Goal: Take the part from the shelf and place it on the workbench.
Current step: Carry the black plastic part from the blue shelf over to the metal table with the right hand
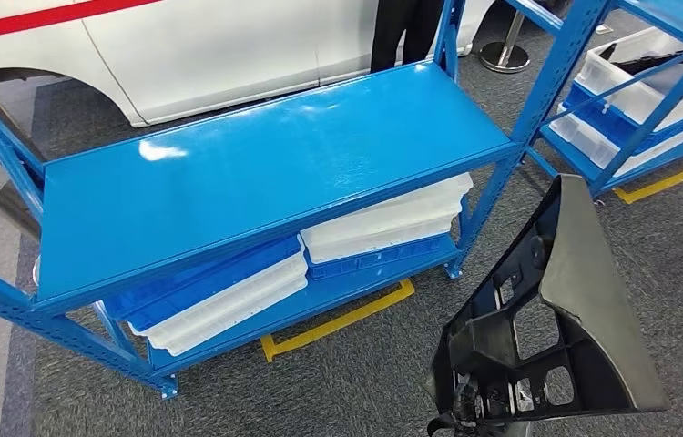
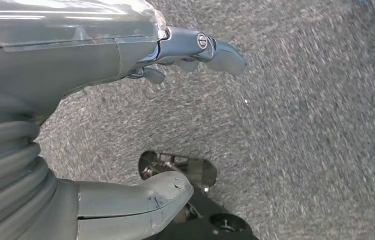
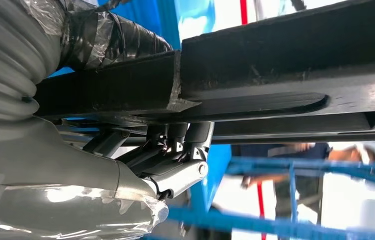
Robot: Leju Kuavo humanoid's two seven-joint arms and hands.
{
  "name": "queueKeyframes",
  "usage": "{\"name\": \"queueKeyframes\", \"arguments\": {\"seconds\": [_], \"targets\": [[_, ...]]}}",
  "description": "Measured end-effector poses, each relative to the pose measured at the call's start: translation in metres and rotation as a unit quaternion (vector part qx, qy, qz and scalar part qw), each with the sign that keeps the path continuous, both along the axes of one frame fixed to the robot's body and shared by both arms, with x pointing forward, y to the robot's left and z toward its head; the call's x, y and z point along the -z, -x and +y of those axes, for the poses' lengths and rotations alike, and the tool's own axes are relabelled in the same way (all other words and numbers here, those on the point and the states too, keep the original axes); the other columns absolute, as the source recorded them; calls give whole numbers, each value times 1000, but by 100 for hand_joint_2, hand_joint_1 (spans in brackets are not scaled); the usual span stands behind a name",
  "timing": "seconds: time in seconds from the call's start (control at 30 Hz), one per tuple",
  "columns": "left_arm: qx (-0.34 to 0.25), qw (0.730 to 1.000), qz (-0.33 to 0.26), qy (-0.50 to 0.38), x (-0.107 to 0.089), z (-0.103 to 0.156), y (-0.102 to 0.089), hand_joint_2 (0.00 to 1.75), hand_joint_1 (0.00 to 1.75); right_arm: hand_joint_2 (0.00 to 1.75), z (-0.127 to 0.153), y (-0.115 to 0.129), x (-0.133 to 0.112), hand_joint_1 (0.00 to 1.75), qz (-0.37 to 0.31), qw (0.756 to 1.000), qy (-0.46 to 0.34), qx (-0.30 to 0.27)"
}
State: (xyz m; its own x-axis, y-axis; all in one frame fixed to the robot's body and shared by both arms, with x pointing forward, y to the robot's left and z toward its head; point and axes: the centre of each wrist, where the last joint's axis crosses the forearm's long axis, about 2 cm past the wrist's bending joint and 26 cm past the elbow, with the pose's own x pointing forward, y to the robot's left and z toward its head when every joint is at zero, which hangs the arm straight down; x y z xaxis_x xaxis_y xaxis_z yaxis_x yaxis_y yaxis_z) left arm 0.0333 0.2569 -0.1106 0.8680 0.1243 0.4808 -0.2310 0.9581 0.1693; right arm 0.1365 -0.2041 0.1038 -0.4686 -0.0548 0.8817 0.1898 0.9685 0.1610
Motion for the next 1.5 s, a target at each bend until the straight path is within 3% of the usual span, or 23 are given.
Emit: {"name": "queueKeyframes", "arguments": {"seconds": [0.63, 1.5], "targets": [[20, 1000, 4, -24, 0, 0, 0, 175, 0, 175, -9, 8, 0, 175, -1, 999, -25, -22], [27, 1000, 6, -14, 0, -1, 2, 175, 0, 175, -18, 13, 0, 175, 3, 999, -33, 7]]}}
